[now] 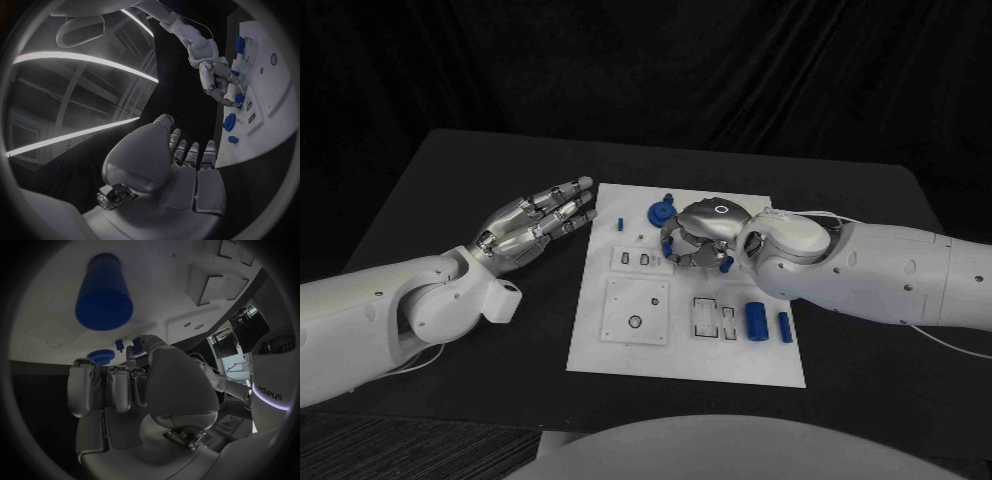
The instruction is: Assemble the parts on the task board
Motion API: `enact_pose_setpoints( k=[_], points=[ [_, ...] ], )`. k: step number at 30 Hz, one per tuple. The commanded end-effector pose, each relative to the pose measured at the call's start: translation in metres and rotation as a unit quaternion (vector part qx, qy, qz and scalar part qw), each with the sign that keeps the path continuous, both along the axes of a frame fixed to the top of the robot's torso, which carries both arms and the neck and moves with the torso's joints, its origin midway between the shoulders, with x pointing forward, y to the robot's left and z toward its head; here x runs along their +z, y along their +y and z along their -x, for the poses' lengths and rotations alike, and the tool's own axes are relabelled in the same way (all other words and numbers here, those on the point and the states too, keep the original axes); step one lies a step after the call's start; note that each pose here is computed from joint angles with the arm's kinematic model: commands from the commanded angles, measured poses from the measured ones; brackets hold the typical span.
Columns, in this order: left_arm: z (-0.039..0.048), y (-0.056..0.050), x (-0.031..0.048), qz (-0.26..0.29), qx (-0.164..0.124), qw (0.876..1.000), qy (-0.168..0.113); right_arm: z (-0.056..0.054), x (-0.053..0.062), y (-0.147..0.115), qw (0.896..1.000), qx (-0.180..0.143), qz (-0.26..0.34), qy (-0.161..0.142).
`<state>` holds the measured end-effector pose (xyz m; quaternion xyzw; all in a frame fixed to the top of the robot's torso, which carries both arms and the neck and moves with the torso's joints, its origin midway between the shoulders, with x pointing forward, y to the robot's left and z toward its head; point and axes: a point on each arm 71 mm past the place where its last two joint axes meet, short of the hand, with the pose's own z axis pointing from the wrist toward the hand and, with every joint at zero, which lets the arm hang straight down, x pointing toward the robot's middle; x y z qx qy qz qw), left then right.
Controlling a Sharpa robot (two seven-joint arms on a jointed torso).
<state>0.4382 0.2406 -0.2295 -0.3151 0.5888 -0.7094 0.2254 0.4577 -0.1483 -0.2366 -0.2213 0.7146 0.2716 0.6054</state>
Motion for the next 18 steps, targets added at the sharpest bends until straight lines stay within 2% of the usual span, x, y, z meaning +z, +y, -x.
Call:
enact_pose_setpoints(
  k=[1, 18],
  points=[
    [0.0007, -0.0016, 0.0009, 0.007, -0.007, 1.000, -0.002, 0.0018, -0.0033, -0.0006, 1.000, -0.004, 0.006, 0.004],
    [0.0001, -0.0021, 0.0004, 0.007, -0.008, 1.000, 0.000, 0.0035, -0.0055, 0.0004, 0.999, 0.008, 0.031, -0.005]
  ],
)
